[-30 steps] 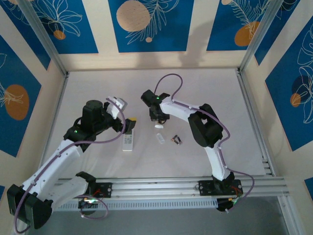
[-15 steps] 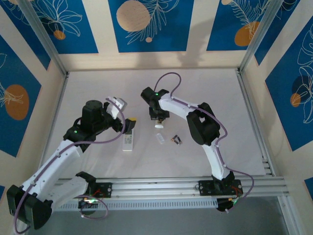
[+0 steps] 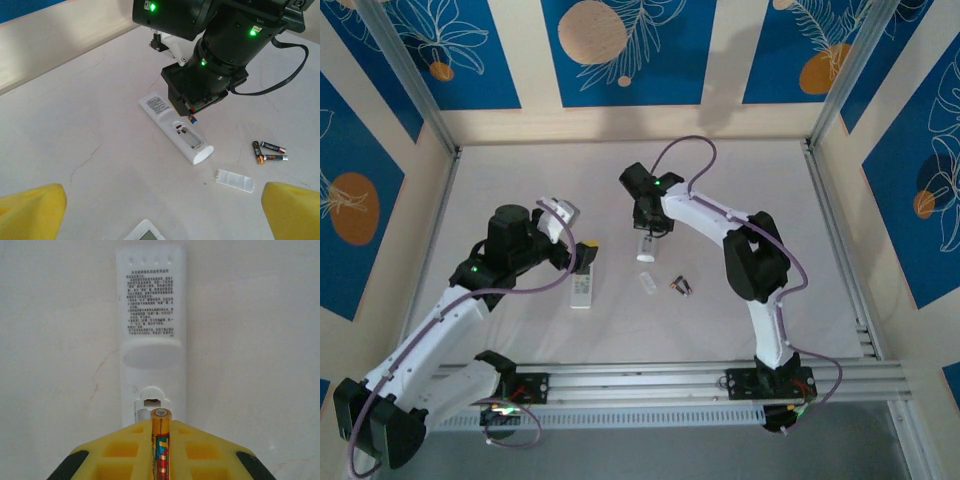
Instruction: Load the batteries into the remote control
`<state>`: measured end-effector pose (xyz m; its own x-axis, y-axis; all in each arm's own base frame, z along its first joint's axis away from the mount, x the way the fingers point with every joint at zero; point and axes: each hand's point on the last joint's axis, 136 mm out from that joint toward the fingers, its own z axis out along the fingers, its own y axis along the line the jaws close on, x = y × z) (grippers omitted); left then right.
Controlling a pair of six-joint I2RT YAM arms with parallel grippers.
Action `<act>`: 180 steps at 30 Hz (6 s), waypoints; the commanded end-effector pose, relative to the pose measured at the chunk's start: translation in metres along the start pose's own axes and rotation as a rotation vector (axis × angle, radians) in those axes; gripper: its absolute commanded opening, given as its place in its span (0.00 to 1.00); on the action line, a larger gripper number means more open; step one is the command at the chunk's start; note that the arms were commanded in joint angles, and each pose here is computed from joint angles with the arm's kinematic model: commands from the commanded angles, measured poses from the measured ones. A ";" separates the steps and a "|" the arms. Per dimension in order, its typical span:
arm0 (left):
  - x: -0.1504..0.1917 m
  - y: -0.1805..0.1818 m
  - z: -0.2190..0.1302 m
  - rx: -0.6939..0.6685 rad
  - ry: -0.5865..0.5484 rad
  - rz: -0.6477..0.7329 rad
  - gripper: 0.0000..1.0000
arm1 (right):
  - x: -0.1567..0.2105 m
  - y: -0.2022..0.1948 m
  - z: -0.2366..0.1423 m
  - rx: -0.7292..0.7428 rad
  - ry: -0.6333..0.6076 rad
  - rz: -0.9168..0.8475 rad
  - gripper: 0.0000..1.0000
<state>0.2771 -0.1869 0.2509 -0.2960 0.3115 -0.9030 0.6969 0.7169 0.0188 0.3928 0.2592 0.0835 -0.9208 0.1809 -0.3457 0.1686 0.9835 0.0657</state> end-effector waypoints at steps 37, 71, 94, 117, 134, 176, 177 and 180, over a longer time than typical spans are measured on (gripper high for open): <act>-0.006 -0.002 -0.005 -0.001 -0.009 0.024 1.00 | 0.045 0.010 0.043 0.038 0.087 0.084 0.15; -0.007 -0.002 -0.008 -0.007 -0.016 0.030 1.00 | 0.032 0.008 0.025 0.045 0.030 0.080 0.15; -0.007 -0.003 -0.006 -0.001 -0.013 0.028 1.00 | 0.018 0.008 0.015 0.080 -0.103 0.039 0.16; -0.006 -0.003 -0.005 0.000 -0.011 0.027 1.00 | 0.028 0.005 0.039 0.116 -0.114 0.011 0.16; -0.006 -0.002 -0.006 -0.003 -0.011 0.028 1.00 | 0.032 0.011 0.031 0.083 -0.079 0.036 0.24; 0.054 -0.051 0.070 0.139 0.192 -0.774 1.00 | 0.007 0.015 0.027 -0.311 0.157 -0.288 0.23; 0.054 -0.051 0.070 0.138 0.193 -0.773 1.00 | 0.008 0.014 0.029 -0.307 0.159 -0.287 0.22; 0.055 -0.051 0.071 0.136 0.196 -0.767 1.00 | 0.010 0.014 0.031 -0.298 0.164 -0.285 0.21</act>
<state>0.2727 -0.2473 0.1648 -0.8365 -0.1303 -0.5323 0.2929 0.7147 -0.6352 0.4022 0.2666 0.0569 -0.9551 -0.1212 -0.2705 -0.1906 0.9501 0.2471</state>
